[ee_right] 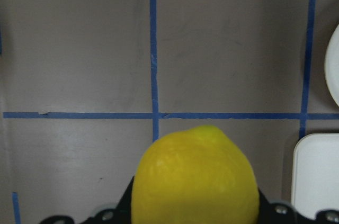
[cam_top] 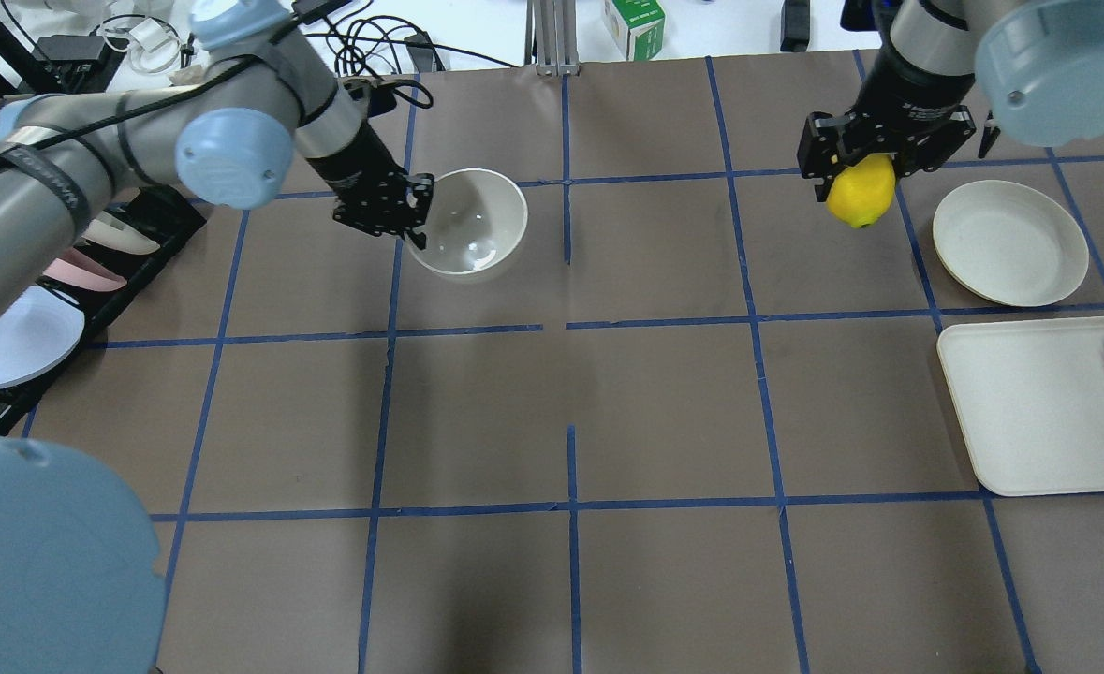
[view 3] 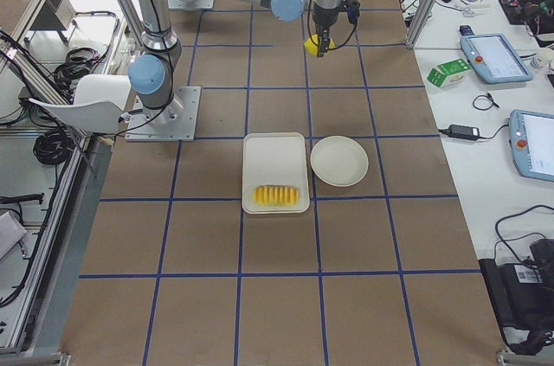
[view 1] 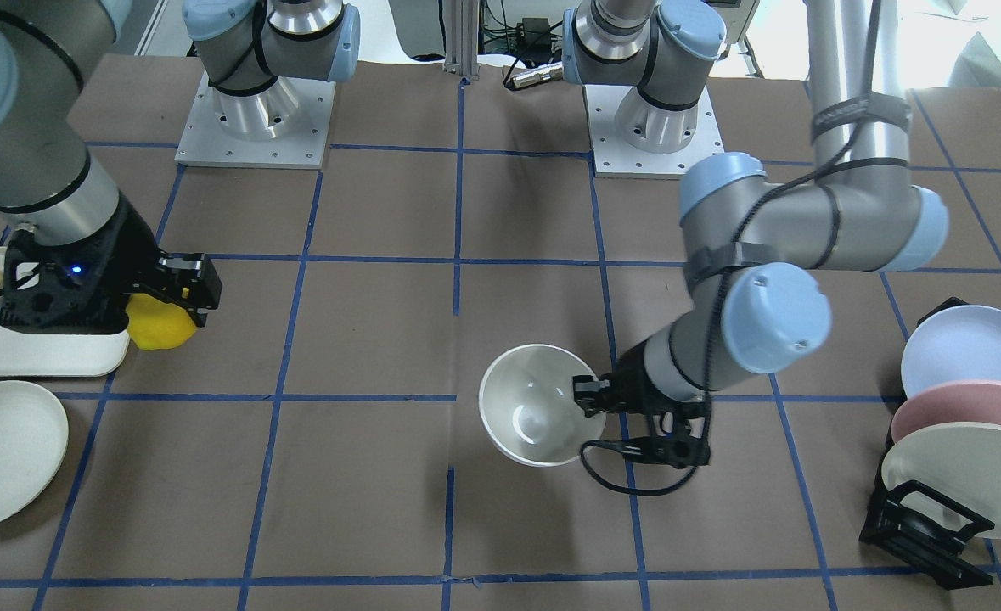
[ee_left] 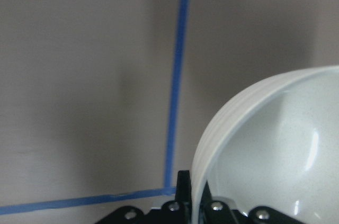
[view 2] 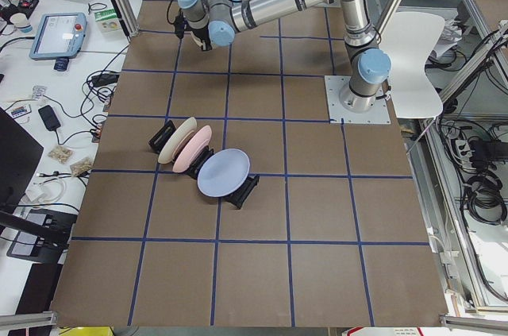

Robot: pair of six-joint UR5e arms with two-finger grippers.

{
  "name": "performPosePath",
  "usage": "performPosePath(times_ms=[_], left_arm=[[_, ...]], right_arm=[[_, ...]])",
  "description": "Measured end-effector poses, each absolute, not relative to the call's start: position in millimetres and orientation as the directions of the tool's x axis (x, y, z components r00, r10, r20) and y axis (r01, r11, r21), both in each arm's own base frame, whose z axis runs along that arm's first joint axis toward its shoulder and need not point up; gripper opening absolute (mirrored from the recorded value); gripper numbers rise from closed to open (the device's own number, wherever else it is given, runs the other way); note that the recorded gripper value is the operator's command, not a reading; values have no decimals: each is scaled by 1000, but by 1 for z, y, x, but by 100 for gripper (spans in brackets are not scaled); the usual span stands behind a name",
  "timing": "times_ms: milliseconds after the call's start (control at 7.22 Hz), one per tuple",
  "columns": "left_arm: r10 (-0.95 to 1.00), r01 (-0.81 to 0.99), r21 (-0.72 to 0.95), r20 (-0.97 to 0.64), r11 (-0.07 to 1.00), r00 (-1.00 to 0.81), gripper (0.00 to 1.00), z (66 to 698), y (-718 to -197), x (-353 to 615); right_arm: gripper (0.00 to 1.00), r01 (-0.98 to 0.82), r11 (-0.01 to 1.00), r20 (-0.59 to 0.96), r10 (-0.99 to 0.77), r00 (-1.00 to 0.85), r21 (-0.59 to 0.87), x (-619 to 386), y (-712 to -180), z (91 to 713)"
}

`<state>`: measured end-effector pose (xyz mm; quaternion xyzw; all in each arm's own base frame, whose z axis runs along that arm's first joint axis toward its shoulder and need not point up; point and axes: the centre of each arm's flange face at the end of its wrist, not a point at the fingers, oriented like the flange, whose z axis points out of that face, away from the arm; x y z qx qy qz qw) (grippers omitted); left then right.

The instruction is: Place bowl and put lemon in it

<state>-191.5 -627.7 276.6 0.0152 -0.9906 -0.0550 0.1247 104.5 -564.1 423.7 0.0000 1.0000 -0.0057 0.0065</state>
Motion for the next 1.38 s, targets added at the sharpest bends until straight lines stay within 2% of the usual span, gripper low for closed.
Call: performPosePath(times_ms=[415, 692, 831, 969, 1108, 1385], left_arm=[[-110, -86, 117, 220, 989, -969, 0, 231, -595, -284], [-102, -79, 119, 205, 990, -974, 1, 213, -577, -298], [-93, -73, 115, 177, 991, -980, 5, 208, -573, -299], [-80, -69, 91, 130, 993, -988, 55, 211, -571, -296], [-73, -67, 66, 94, 996, -993, 100, 219, -571, -292], [-73, -69, 48, 79, 996, -994, 100, 229, -569, -291]], right_arm=[[24, 47, 998, -21, 46, -999, -39, 157, -560, 423], [24, 44, 997, -26, 43, -999, -57, 166, -568, 418], [24, 28, 998, -24, 27, -999, -64, 177, -580, 414], [24, 2, 998, -24, 1, -1000, -61, 197, -591, 405], [25, -7, 999, -29, -9, -1000, -44, 218, -599, 389], [24, 4, 999, -33, 3, -999, -32, 251, -606, 358]])
